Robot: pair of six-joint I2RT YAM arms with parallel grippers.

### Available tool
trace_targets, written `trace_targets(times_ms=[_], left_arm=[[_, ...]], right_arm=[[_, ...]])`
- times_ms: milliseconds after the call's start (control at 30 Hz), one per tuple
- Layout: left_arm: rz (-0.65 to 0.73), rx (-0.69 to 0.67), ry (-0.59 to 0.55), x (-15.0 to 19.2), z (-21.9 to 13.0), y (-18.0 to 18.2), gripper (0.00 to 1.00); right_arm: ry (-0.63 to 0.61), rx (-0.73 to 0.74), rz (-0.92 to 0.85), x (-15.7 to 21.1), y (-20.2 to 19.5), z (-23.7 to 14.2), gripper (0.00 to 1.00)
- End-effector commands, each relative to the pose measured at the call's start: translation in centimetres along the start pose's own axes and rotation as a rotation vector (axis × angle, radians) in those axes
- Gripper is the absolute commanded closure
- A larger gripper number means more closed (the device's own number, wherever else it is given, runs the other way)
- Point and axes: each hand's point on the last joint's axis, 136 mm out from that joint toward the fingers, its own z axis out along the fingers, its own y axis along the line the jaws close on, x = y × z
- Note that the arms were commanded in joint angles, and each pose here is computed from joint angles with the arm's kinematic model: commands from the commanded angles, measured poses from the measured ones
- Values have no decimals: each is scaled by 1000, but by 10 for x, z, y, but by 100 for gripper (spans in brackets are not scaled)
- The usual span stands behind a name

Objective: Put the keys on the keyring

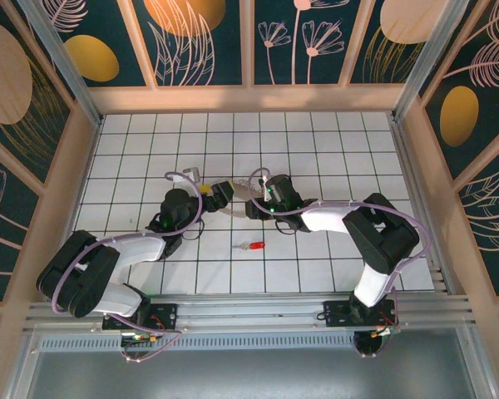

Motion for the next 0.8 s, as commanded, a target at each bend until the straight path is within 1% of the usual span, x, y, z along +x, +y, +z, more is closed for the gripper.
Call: trace_targets(times_ms=[0, 467, 667, 767], left_arm=[[23, 12, -19, -5, -2, -6, 1], [21, 14, -19, -5, -2, -6, 1], [22, 16, -18, -5, -2, -6, 1], [19, 20, -17, -5, -1, -7, 1]], right_arm=[[-1, 18, -18, -2, 0, 3, 50], [13, 23, -13, 3, -3, 9, 50], [14, -15, -31, 2, 10, 5, 52], [-3, -27, -48, -1, 19, -3, 52]])
